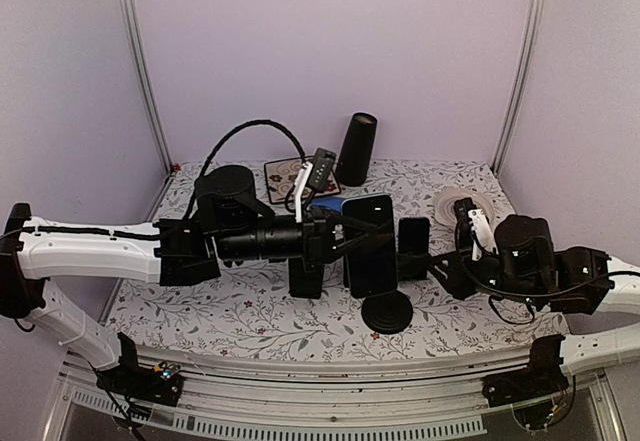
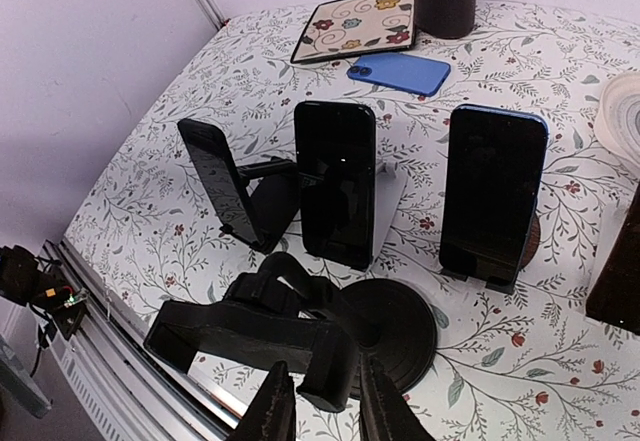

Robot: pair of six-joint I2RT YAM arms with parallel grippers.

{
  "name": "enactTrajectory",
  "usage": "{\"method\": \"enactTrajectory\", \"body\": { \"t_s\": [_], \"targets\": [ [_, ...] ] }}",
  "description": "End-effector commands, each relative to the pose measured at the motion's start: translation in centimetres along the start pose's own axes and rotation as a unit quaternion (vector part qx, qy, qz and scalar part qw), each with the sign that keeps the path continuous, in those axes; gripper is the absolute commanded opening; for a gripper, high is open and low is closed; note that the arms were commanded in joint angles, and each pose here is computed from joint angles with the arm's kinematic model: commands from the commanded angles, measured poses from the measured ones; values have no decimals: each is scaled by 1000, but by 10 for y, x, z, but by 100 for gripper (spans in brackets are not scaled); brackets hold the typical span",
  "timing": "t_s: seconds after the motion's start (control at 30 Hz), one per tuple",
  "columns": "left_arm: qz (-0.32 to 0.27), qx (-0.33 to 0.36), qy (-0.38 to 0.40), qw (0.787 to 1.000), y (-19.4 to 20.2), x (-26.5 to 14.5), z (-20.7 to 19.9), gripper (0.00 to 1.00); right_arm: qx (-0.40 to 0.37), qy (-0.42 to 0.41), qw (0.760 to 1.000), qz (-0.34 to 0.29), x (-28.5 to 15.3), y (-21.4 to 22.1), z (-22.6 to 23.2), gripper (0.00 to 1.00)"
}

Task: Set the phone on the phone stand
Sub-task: Hold the phone stand at the center of the board.

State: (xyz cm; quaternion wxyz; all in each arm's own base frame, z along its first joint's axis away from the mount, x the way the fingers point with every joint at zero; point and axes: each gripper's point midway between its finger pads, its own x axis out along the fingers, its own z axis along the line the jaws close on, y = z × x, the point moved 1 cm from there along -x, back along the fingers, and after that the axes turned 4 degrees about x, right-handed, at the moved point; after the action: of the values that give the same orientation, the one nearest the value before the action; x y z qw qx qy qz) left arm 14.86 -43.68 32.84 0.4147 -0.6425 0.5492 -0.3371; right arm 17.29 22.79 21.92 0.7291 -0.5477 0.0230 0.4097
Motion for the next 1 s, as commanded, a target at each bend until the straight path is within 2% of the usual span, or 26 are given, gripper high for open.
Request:
{"method": "enactTrajectory", "body": {
  "t_s": [0.0,0.07,0.1,0.27,0.6,0.97],
  "targets": [
    [-25,11,23,999,-17,5,-15,0,4,-12,1000,-12,-4,-10,10,22],
    [-22,11,26,999,-16,8,-15,0,2,-15,1000,-9,-3,-10,12,20],
    [-21,10,28,999,-15,9,-16,0,1,-16,1000,-7,-2,-10,13,15],
    [-14,13,40,999,-13,19,-18,0,0,-32,999,-2,-3,-12,21,4],
    [-10,51,103,993,-15,52,-35,0,-1,-100,995,1,-6,-20,50,3],
    [-25,86,176,980,-13,64,-51,0,-6,-155,988,-15,-18,-25,64,2]
  ]
}}
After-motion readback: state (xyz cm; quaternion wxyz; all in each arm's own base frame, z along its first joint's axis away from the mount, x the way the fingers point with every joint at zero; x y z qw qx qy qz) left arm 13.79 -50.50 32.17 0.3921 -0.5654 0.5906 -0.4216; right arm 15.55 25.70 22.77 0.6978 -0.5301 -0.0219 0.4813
